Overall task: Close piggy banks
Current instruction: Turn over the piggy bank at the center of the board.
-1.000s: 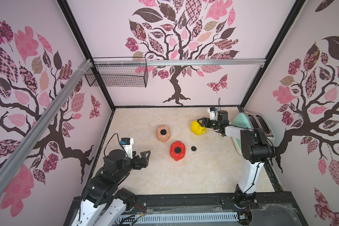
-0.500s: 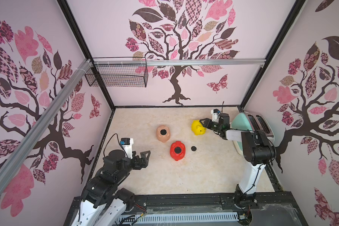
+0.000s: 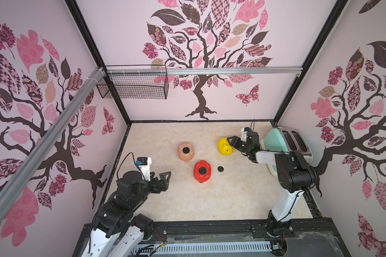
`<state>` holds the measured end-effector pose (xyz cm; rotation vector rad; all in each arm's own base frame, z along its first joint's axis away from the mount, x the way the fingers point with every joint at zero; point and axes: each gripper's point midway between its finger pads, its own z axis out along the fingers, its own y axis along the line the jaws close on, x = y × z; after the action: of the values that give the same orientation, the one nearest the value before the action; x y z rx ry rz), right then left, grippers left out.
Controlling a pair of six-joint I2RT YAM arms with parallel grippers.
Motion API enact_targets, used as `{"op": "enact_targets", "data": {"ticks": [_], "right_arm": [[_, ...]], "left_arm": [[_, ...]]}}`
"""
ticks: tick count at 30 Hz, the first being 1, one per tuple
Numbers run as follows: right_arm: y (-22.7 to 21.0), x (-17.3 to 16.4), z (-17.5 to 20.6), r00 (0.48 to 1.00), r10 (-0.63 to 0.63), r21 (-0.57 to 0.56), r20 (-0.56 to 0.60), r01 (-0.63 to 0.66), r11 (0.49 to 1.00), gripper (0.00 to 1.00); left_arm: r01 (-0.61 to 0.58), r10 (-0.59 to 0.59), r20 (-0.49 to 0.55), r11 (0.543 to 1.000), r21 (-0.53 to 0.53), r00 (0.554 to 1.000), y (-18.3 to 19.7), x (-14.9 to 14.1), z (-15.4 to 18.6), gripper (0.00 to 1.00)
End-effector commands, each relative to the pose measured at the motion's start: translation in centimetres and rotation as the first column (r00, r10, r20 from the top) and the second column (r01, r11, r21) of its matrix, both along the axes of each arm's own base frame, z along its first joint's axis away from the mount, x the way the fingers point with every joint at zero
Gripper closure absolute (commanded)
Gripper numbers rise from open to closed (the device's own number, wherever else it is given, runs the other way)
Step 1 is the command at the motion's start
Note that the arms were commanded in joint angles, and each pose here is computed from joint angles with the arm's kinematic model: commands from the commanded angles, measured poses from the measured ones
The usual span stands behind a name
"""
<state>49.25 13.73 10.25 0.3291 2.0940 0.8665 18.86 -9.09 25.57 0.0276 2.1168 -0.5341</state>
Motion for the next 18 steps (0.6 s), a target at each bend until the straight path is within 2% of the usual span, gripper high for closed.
{"op": "enact_targets", "data": {"ticks": [1,18], "right_arm": [[0.2,-1.1,-1.0,0.999,0.01,-0.02,-0.033,-0.011,1.0,0.37],[-1.9,-1.4,-4.7,0.99,-0.082,-0.022,-0.115,0.08,0.997,0.52]], "left_arm": [[0.013,-0.013,0.018,1.0,-0.006,1.0,-0.2,0.0,0.2,0.08],[0.013,-0.013,0.017,1.0,-0.005,1.0,-0.2,0.1,0.2,0.08]]}}
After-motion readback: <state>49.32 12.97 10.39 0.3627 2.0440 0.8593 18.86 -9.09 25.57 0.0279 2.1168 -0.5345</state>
